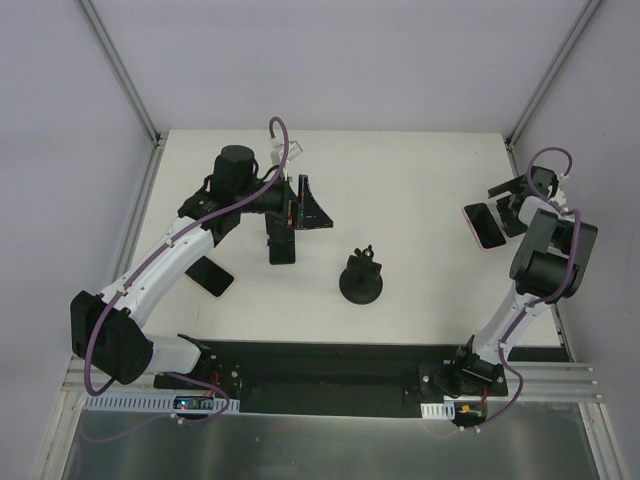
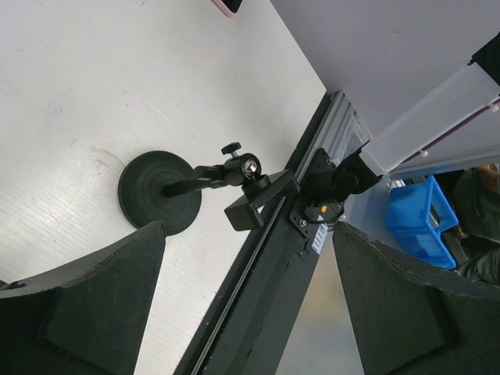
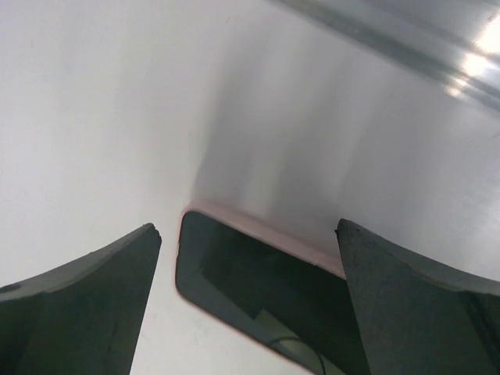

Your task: Place the phone on the phone stand

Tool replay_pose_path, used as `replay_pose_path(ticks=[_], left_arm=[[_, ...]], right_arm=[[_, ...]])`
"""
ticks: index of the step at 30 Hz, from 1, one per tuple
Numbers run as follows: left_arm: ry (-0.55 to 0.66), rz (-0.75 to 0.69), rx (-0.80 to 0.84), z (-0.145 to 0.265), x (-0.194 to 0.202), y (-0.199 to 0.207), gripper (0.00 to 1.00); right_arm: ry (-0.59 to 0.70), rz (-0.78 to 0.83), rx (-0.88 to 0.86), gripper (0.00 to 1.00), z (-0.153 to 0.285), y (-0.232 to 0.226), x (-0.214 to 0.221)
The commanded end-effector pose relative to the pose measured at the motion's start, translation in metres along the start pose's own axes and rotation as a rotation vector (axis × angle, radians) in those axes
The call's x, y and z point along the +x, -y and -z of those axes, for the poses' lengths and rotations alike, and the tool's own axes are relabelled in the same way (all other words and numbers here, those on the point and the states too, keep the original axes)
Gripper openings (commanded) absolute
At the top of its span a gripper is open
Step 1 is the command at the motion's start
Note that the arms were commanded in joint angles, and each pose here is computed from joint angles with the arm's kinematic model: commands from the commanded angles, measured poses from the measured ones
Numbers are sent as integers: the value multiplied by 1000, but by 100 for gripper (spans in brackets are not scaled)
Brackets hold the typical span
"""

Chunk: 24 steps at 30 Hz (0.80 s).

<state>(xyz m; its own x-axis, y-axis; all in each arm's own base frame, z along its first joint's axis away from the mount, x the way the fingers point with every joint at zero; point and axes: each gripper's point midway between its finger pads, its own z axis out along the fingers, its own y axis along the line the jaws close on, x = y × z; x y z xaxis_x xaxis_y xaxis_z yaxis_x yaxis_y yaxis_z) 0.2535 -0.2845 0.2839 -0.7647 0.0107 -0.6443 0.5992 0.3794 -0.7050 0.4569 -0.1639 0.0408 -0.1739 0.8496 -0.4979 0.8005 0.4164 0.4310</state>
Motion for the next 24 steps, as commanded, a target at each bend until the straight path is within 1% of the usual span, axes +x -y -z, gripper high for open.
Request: replay_pose_path(ticks=[1,3,4,5,6,8,9,10,11,12,13,14,16,17,21,24], left_arm=[[22,-48,32,0,-11,14,87],[17,-46,33,-1,-10,13,87],[14,-40,34,-1,-9,13,87],[13,-40,38,-1,-10,13,87],[12,-43,41,-1,-9,14,87],[17,-47,35,0,-10,14,87],[18,-48,33,-1,-10,13,87],[19,-48,30,0,-10,12,87],[14,-44,29,-2,-9,11,87],[15,-43,26,-2,-9,10,87],[12,-42,31,-3,-9,11,87],[7,-37,32,-3,-8,9,87],[5,-35,38,-4,-8,11,87],[4,-35,41,-3,-8,12,87],[2,-32,33,-5,-7,9,87],[-3,-23,41,-5,-7,9,87]], right_arm=[[-234,98,-55,99,26,-13,55],[-263,145,-95,99,42,-24,69],[-274,196,-102,99,48,-24,75],[-296,229,-74,100,54,-16,84],[-289,280,-79,100,62,-19,89],[-279,395,-51,100,65,-13,91],[-308,457,-31,100,62,-11,100],[-296,514,21,97,61,-7,95],[-351,623,81,96,67,7,100],[-359,687,87,96,63,-1,102],[-391,736,88,96,62,0,107],[-453,779,120,96,67,8,116],[-506,814,129,96,65,7,130],[-523,861,118,96,69,7,135],[-530,959,93,96,83,9,148],[-583,978,85,96,95,16,159]])
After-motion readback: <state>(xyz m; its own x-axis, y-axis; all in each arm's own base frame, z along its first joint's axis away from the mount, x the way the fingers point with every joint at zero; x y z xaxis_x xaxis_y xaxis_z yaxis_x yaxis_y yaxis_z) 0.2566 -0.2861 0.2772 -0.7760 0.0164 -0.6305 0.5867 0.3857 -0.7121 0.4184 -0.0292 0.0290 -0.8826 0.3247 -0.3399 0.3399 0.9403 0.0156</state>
